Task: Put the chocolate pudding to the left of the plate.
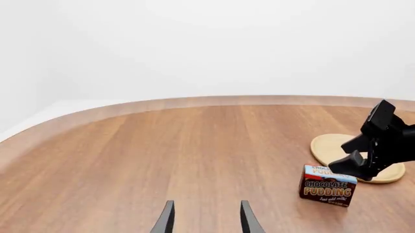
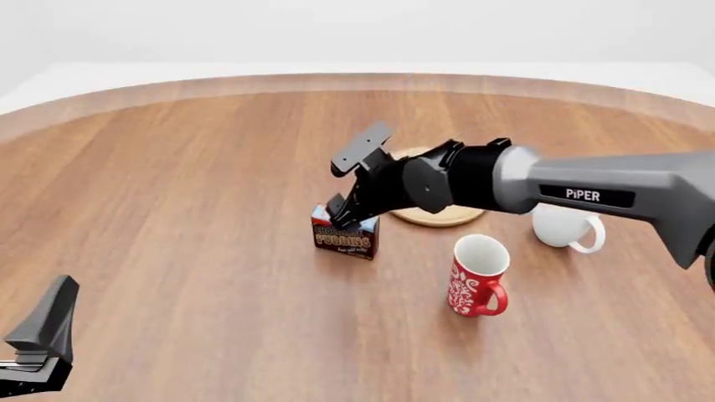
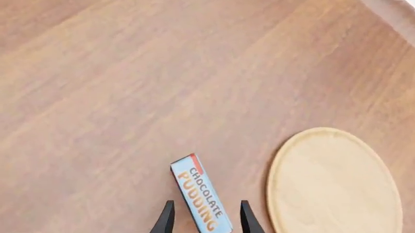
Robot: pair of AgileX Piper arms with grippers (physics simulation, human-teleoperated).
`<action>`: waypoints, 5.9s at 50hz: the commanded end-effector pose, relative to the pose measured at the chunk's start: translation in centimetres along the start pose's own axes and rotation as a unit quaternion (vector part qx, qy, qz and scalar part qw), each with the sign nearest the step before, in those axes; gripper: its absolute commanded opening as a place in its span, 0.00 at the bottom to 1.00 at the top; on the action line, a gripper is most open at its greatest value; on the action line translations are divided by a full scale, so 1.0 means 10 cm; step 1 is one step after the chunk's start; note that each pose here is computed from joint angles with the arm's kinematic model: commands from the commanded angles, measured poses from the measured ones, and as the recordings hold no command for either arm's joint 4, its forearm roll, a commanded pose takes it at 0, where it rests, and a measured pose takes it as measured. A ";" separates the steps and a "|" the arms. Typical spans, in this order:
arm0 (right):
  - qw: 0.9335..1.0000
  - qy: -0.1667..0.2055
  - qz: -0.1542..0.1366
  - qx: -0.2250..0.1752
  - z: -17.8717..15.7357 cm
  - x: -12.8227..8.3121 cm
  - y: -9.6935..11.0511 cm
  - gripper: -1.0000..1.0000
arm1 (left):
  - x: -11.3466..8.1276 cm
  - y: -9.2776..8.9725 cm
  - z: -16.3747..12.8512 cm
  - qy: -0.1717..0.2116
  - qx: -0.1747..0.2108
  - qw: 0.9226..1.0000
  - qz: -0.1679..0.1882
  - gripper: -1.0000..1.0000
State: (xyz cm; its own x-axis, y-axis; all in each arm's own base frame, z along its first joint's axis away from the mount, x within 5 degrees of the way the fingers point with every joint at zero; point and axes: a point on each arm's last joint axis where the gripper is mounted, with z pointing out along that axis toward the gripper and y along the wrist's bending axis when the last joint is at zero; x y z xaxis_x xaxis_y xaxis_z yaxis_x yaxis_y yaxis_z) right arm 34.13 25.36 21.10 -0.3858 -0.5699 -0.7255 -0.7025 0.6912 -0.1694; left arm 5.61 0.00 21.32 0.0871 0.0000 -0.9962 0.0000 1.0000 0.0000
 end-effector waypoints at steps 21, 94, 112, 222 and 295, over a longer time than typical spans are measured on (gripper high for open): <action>1.000 0.007 0.015 0.003 0.12 0.10 -0.03 1.00 | 0.00 0.00 0.00 0.000 0.000 1.000 0.000 1.00; 0.999 0.030 0.018 -0.004 0.43 0.26 0.03 1.00 | 0.00 0.00 0.00 0.000 0.000 1.000 0.000 1.00; 1.000 0.027 0.010 -0.011 0.38 0.28 0.13 0.00 | 0.00 0.00 0.00 0.000 0.000 1.000 0.000 1.00; 0.999 -0.004 0.018 0.031 0.84 -0.63 -0.57 0.00 | 0.00 0.00 0.00 0.000 0.000 1.000 0.000 1.00; 0.998 0.033 0.038 0.029 1.32 -0.21 -0.61 1.00 | 0.00 0.00 0.00 0.000 0.000 1.000 0.000 1.00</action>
State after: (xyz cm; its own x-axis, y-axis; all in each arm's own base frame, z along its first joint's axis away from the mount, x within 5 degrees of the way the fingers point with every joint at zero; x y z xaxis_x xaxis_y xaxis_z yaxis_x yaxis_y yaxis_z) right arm 47.15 28.50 14.92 -0.4731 -0.5384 -0.6974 -0.6346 0.7573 -0.1542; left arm 5.61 0.00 21.32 0.0871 0.0000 -0.9962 0.0000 1.0000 0.0000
